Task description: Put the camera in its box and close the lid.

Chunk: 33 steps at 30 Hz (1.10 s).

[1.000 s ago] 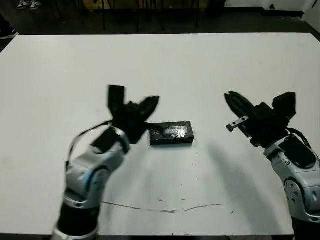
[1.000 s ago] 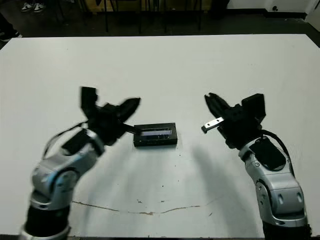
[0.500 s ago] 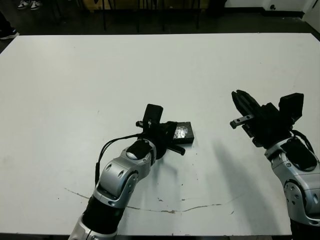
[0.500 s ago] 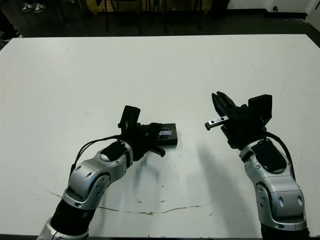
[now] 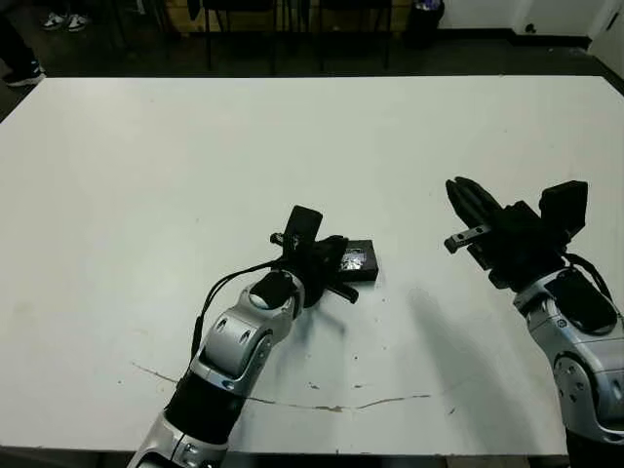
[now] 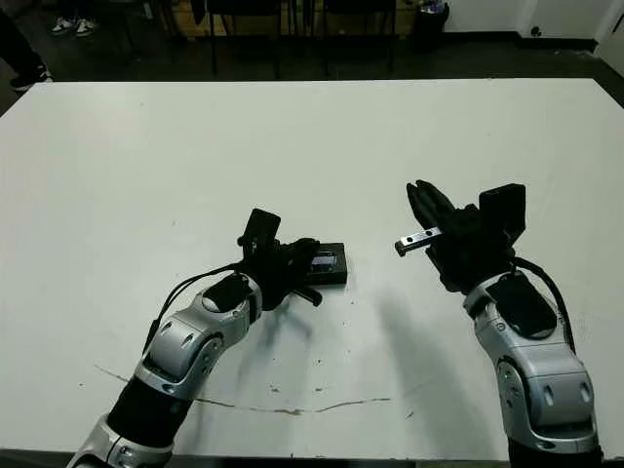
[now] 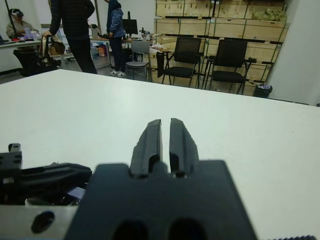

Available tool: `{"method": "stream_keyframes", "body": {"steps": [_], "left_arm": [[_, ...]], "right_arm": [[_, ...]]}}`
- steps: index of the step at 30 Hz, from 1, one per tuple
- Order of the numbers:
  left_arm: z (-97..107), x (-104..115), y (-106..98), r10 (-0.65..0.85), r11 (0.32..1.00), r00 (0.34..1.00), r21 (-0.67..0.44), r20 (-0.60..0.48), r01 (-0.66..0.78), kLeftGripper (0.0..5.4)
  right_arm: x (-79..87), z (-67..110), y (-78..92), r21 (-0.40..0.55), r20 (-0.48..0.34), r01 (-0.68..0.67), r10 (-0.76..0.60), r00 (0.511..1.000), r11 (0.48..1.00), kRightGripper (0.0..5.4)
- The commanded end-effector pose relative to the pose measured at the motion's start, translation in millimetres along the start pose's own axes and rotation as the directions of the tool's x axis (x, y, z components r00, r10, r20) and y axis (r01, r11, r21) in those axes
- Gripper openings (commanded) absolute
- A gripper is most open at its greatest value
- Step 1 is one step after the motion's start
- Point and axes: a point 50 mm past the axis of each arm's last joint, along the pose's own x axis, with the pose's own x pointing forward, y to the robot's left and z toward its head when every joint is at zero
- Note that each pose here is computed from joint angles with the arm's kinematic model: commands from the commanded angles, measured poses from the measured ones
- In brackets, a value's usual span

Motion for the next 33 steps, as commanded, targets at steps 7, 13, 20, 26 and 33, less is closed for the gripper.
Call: {"method": "stream_keyframes", "body": {"steps": [7,13,20,26,33], "left_arm": [[20.2,-63.4,43.9,0.070,0.997,0.974,-0.035,0.217,-0.064,0.02],[53.9,-102.2,86.1,0.259,0.963,0.876,-0.036,0.408,-0.268,0.02],[61.6,-134.4,130.1,0.381,0.912,0.789,-0.055,0.482,-0.406,0.02],[39.6,-129.8,141.2,0.490,0.834,0.701,-0.045,0.518,-0.550,0.02],[23.6,-115.7,133.0,0.504,0.834,0.681,-0.093,0.530,-0.545,0.02]], "right_arm": [[-3.3,-6.9,5.5,0.014,-0.002,-0.007,0.007,1.000,1.000,0.00],[0.5,-6.2,7.0,0.020,0.007,0.061,-0.061,0.998,0.998,0.00],[5.1,-9.9,1.8,0.042,0.007,0.191,-0.192,0.981,0.981,0.00],[9.0,-16.4,1.0,-0.029,0.040,0.279,-0.277,0.960,0.960,0.00],[12.9,-23.4,3.2,-0.045,0.061,0.318,-0.315,0.947,0.947,0.00]]}}
